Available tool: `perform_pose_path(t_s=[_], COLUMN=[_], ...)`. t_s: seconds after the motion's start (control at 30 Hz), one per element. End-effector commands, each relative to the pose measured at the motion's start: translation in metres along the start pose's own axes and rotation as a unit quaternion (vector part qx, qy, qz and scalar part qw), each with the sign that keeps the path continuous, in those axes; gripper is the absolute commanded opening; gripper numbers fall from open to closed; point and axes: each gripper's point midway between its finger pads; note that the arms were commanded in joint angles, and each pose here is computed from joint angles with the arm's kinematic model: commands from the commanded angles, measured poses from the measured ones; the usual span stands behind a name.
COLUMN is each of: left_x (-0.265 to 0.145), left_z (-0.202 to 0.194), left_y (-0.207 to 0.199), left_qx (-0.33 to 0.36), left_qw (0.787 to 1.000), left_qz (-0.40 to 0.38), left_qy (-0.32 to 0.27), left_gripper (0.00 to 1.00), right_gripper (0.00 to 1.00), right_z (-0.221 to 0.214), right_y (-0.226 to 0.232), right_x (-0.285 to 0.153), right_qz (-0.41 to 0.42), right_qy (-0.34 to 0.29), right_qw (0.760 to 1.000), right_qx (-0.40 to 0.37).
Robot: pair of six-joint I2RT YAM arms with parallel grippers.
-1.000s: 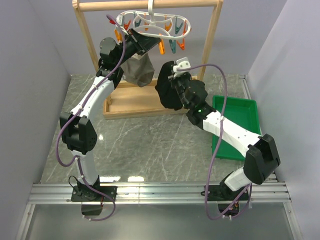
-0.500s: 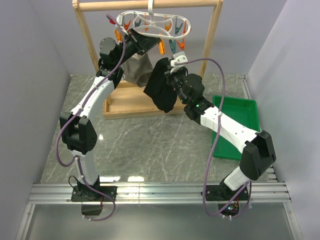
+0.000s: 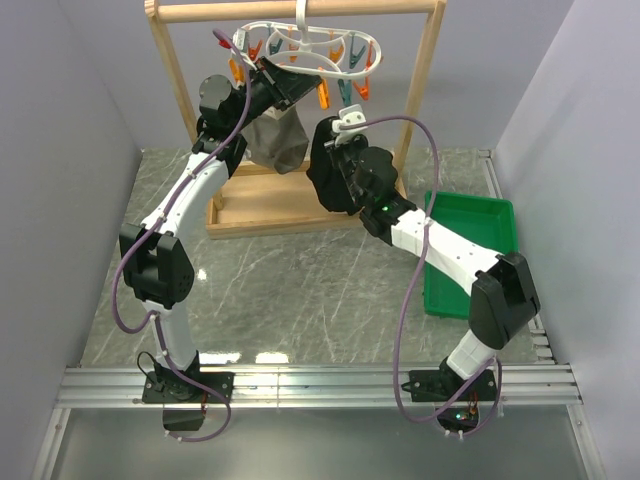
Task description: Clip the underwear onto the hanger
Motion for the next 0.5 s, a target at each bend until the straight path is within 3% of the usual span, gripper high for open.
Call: perform_pose_path(t_s=[0.0,0.47], left_x=[-0.001,-0.001], left_z=[0.016,0.012], left_y=[-0.025,-0.021], left_qx=[0.015,0.014], left_qw=[0.999,1.000], left_qz=[-0.031,-0.021], left_qy=[-0.008,-0.002], left_gripper=[0.00,0.01], right_gripper=[0.00,0.00], right_z=[0.050,0.068], right_y=[-0.008,-0.004], right_x=[0.004,0.007], right_qz=[-0.033,-0.034], right_qy=[-0.069,-0.104], right_qw=[0.997,0.994], right_qx=[0.009,0.008])
Point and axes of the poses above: each gripper's point midway between its finger pads, its own x axis out along the fingers, its own y axis along the line the jaws close on, z = x × y, and after that the axes turned 14 degrees about x, right-handed
